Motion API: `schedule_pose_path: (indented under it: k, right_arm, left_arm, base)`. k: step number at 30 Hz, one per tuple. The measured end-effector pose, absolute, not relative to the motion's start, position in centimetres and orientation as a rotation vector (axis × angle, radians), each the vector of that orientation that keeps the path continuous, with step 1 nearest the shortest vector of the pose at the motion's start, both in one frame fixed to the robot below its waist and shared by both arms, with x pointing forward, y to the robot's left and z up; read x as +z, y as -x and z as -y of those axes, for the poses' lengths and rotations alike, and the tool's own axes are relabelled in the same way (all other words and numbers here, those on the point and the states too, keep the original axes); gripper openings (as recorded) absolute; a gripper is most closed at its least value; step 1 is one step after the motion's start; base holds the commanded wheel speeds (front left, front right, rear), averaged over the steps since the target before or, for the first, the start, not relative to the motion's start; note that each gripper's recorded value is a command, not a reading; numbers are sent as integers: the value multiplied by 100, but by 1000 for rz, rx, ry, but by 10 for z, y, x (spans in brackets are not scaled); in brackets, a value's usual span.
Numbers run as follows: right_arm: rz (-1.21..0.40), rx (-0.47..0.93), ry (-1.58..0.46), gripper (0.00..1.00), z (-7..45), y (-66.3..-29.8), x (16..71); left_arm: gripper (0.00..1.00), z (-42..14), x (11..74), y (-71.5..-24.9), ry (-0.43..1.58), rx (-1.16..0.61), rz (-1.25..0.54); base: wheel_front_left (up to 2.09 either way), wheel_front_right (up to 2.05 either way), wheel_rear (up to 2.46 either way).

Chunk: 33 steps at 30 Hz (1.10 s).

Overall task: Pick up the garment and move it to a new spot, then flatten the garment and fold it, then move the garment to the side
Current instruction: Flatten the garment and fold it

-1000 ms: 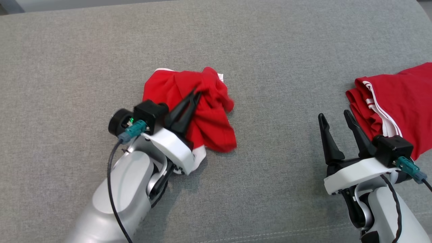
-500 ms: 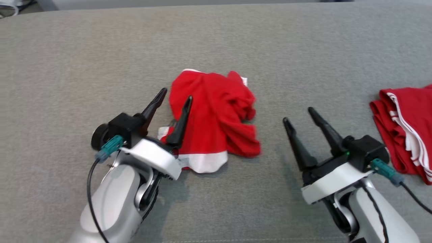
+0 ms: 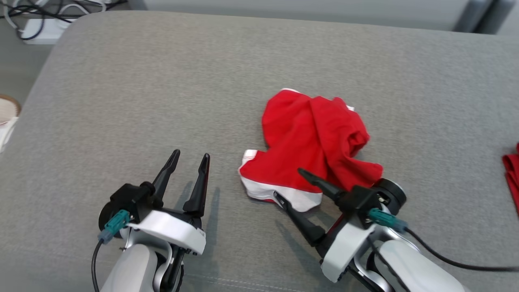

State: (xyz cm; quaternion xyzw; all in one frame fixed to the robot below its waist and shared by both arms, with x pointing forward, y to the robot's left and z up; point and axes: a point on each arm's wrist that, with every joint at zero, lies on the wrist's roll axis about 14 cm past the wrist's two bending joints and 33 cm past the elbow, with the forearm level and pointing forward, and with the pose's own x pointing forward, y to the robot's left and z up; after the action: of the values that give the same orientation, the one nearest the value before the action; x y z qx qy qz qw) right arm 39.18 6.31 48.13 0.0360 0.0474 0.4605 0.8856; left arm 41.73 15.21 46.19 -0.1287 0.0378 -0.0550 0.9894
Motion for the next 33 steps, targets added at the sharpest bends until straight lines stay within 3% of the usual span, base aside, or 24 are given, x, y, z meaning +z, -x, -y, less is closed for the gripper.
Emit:
schedule_pose_path:
  k: [7, 16, 17, 18, 19, 20, 26, 33]
  right_arm:
    - [-144, 1090, 66, 100, -96, -387, 466]
    - [-317, 1154, 425, 100, -114, -398, 414]
    - [-347, 1156, 459, 90, -113, -397, 406]
    - [-364, 1161, 482, 51, -114, -395, 402]
    - [-371, 1162, 486, 18, -114, -395, 400]
    - [-370, 1163, 482, 0, -116, -395, 400]
    - [-180, 1166, 390, 0, -142, -422, 456]
    - [248, 1175, 180, 0, -182, -450, 604]
  left_arm:
    - [100, -175, 458, -397, 270, -28, -83]
    - [100, -192, 451, -382, 269, 26, -102]
    - [100, -192, 451, -381, 270, 28, -103]
    - [100, -193, 450, -381, 270, 30, -104]
    - [100, -193, 450, -381, 271, 29, -105]
    - [100, -193, 450, -381, 274, 30, -105]
    - [100, -187, 450, -382, 289, 15, -106]
    - [100, -165, 456, -378, 318, -48, -103]
  base:
    - [0, 0, 0]
    - [0, 0, 0]
    - [0, 0, 0]
    - [0, 0, 0]
    - [0, 0, 0]
    - [0, 0, 0]
    - [0, 0, 0]
    - [0, 0, 0]
